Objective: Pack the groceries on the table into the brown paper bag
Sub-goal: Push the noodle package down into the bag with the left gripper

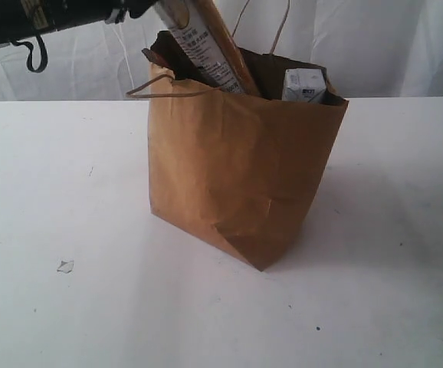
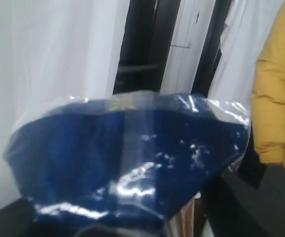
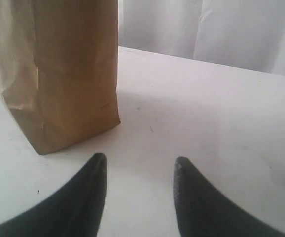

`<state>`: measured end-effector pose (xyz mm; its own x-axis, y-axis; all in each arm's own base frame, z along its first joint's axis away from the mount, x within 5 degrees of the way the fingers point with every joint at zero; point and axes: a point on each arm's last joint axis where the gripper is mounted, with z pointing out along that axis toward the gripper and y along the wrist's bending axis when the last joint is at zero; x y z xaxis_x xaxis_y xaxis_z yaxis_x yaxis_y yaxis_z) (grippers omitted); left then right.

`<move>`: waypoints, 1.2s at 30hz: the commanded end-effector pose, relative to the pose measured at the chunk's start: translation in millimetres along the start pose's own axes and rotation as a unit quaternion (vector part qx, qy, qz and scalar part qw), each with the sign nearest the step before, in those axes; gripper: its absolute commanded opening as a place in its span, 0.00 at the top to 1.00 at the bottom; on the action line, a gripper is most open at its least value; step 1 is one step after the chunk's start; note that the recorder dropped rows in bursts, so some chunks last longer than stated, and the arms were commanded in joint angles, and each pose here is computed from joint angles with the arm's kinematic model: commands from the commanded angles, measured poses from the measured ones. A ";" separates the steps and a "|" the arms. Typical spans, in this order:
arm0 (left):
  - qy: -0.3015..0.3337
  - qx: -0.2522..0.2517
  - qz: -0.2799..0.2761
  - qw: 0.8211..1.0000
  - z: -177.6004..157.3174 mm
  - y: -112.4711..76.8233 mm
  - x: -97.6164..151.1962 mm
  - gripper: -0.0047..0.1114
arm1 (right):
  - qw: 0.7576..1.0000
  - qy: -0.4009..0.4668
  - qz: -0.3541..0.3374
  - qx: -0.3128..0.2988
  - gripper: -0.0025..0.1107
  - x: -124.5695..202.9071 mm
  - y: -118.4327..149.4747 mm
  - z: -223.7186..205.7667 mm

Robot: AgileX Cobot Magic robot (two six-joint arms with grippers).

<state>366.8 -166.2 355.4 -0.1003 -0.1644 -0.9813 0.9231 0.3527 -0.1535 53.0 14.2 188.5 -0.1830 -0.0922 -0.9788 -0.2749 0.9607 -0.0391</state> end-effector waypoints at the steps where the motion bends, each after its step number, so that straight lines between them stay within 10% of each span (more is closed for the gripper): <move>1: 0.030 0.018 0.005 0.999 -0.8 -5.5 2.5 0.31 | 1.000 -0.004 0.000 0.003 0.61 0.8 -0.3 0.1; 36: 0.118 0.010 0.007 0.993 -22.5 -4.8 25.7 0.36 | 1.000 -0.004 0.000 0.003 0.61 0.8 -0.3 0.1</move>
<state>363.4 -142.7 326.8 -0.1898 0.0438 -0.9808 0.9077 0.3886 -0.1583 53.0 14.2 188.5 -0.1830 -0.0922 -0.9788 -0.2749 0.9607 -0.0391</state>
